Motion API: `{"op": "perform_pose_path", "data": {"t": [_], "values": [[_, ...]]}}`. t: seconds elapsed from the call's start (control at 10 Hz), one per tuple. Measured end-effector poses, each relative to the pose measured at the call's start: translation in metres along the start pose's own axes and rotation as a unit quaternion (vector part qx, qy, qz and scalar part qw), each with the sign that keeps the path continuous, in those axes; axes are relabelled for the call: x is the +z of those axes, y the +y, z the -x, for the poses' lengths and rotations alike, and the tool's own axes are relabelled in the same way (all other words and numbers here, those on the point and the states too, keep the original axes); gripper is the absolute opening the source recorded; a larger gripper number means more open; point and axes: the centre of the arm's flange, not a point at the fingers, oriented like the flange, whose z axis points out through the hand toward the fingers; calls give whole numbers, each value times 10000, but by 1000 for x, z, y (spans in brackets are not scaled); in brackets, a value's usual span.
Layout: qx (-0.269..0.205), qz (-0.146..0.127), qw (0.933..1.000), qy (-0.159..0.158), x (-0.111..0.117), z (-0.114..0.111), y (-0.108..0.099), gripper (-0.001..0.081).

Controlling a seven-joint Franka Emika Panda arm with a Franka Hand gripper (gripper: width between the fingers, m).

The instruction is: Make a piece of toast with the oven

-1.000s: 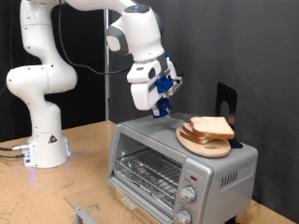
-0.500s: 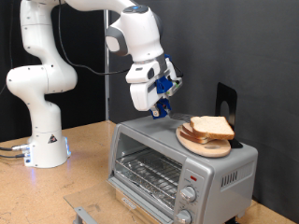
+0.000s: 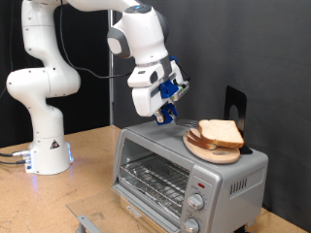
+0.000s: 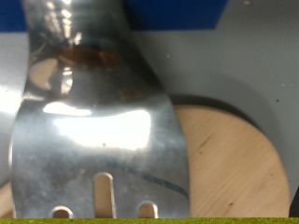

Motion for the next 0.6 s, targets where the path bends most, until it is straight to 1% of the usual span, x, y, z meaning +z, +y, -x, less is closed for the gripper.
{"op": "perform_pose_path", "data": {"t": [0.6], "values": [[43, 7, 10000, 7, 2, -17, 1, 491]]}}
